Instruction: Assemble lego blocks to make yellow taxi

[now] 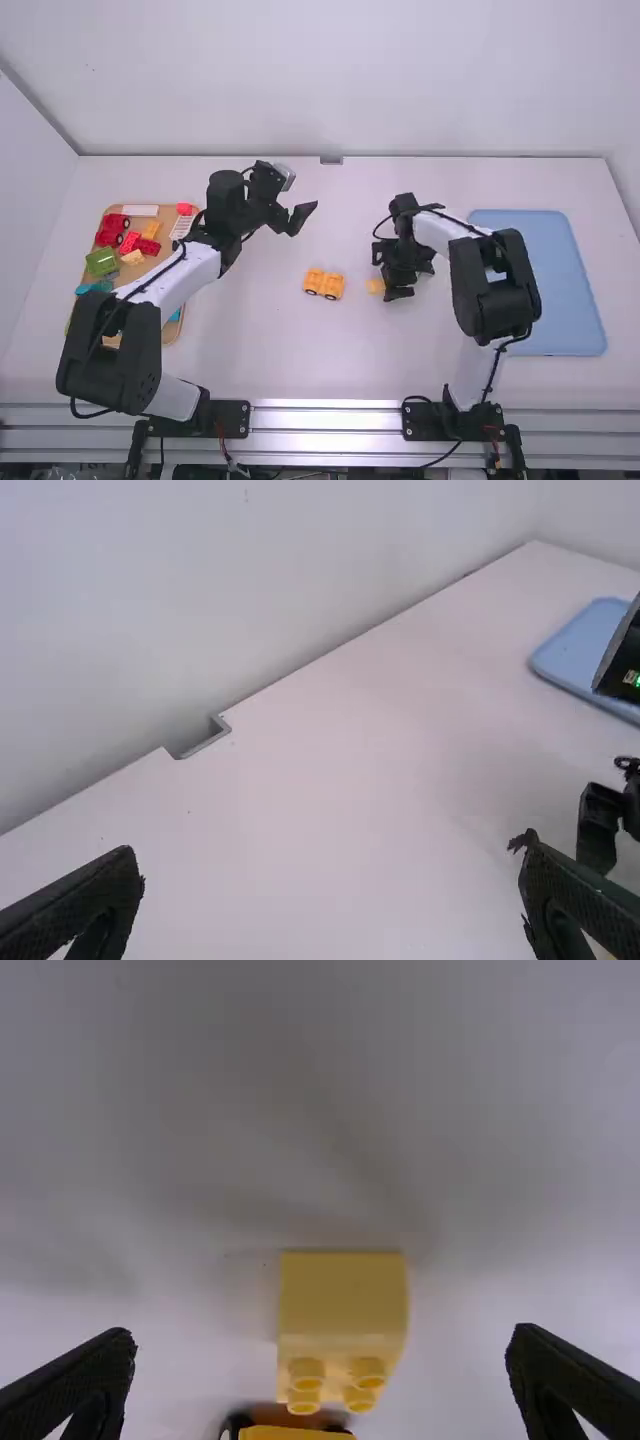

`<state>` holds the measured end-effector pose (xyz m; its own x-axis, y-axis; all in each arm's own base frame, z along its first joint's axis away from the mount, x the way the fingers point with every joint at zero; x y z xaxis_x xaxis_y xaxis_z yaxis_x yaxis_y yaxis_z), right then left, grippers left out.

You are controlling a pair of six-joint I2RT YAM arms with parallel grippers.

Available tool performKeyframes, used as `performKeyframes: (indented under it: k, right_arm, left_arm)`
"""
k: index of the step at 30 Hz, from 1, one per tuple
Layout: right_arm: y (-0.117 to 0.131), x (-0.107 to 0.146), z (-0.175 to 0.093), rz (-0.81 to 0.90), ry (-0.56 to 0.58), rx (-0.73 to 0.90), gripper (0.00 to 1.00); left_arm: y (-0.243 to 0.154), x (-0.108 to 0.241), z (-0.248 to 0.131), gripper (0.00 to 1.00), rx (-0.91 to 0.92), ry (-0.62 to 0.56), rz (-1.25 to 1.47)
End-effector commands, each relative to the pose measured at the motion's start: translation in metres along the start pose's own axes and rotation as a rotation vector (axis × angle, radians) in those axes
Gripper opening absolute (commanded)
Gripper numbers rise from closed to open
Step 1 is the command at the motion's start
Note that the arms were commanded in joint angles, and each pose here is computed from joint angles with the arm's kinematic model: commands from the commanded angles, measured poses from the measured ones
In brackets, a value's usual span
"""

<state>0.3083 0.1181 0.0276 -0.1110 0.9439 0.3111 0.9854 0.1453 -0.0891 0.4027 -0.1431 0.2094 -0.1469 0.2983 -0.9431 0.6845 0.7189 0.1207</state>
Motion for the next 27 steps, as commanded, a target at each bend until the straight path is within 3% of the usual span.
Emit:
performKeyframes:
  k: [1, 4, 7, 10, 11, 15, 17, 21, 24, 27]
  right_arm:
    - [0.017, 0.006, -0.052, -0.099, 0.013, -0.135, 0.99]
    - [0.032, 0.011, -0.101, -0.217, -0.023, -0.258, 0.99]
    - [0.043, 0.013, -0.145, -0.375, -0.142, -0.359, 0.99]
    - [0.051, 0.004, -0.193, -0.632, -0.413, -0.399, 0.99]
    - [0.051, 0.002, -0.197, -0.655, -0.443, -0.397, 0.99]
    - [0.059, -0.027, -0.234, -0.848, -0.826, -0.301, 0.99]
    - [0.063, -0.036, -0.243, -0.876, -0.910, -0.277, 0.99]
    - [0.077, -0.037, -0.256, -0.959, -0.986, -0.308, 0.99]
    - [0.088, -0.028, -0.260, -1.102, -1.005, -0.333, 0.98]
    - [0.091, -0.005, -0.240, -1.557, -0.927, -0.293, 0.99]
  left_arm:
    - [-0.003, 0.002, 0.000, 0.99, 0.010, 0.002, 0.006]
    - [-0.003, 0.002, 0.000, 0.99, 0.008, 0.002, 0.006]
    - [-0.003, 0.002, 0.000, 0.99, 0.008, 0.004, 0.006]
    - [0.000, 0.004, 0.000, 0.99, -0.012, 0.015, 0.002]
    - [0.000, 0.004, 0.000, 0.99, -0.015, 0.016, 0.003]
    - [0.017, 0.016, -0.002, 0.99, -0.151, 0.088, -0.008]
    - [0.025, 0.021, -0.004, 0.99, -0.211, 0.121, -0.011]
    - [0.042, 0.036, -0.012, 0.99, -0.363, 0.214, -0.020]
    - [0.040, 0.050, -0.015, 0.99, -0.358, 0.295, -0.005]
    - [0.021, 0.062, -0.013, 0.99, -0.196, 0.353, 0.155]
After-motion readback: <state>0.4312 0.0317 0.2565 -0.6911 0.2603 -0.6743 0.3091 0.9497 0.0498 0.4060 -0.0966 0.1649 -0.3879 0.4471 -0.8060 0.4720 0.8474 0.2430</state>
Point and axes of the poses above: each hand's point on the last joint's axis, 136 mm out from that joint toward the fingers, its own z axis out along the fingers, its own y axis along the line the jaws close on, x = y × z, the point moved 4 cm from there along -z, back along the fingers, and after that the axes turned 7 degrees about z, right-handed, at the moved point
